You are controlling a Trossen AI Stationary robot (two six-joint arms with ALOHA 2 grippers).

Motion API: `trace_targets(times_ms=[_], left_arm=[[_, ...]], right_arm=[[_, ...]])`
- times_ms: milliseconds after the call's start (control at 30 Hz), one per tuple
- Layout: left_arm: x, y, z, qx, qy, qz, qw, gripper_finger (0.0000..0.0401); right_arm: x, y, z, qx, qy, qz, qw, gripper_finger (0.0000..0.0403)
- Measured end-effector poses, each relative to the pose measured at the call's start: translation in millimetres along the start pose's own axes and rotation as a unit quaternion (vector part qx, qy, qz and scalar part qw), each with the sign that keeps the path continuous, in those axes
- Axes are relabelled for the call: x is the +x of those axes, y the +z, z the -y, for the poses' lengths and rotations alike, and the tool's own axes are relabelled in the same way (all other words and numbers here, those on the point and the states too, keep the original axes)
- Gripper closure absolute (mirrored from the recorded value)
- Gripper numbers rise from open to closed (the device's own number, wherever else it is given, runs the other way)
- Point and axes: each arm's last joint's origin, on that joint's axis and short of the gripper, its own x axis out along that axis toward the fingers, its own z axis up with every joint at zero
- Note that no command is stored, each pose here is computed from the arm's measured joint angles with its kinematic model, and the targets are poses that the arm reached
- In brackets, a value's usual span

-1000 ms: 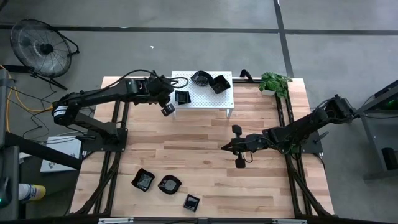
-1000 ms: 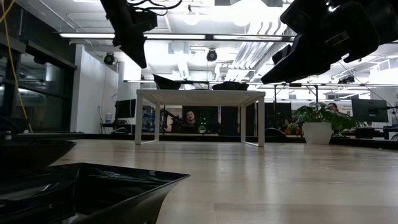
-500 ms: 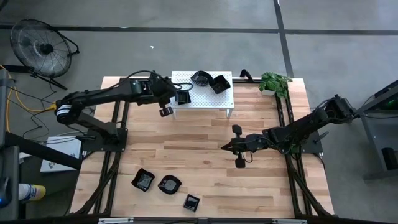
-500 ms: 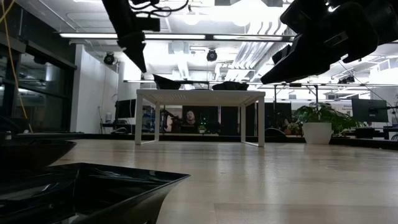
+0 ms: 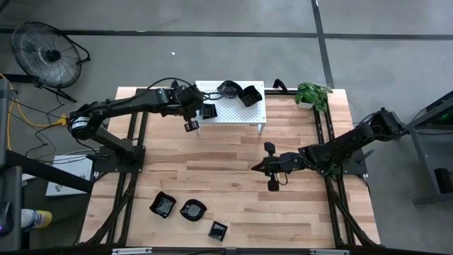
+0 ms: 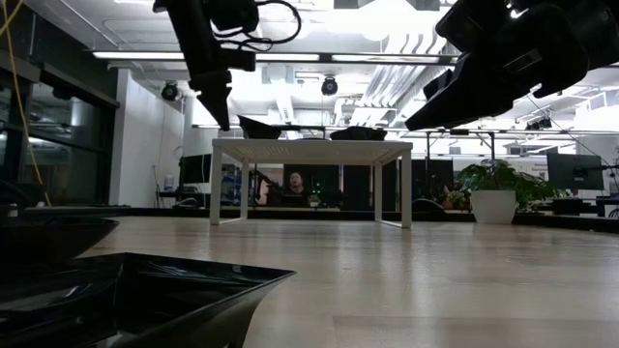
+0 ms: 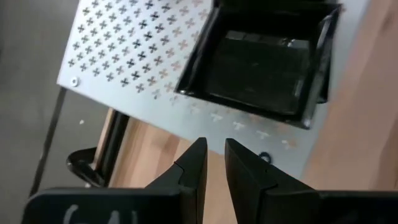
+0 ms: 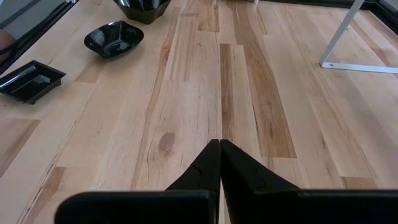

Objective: Pick & Place Mini shaped plates
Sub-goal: Stack the black square plate on top of the black square plate on the shelf

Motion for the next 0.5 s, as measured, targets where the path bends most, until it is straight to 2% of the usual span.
trace_targets(times_ms=[500], left_arm=[[4.2, 9.7, -1.9, -0.007, -0.024, 0.046, 0.999, 0.0348]], right_arm=[[0.0, 0.0, 0.0, 0.0, 0.0, 0.0, 1.0, 0.04]])
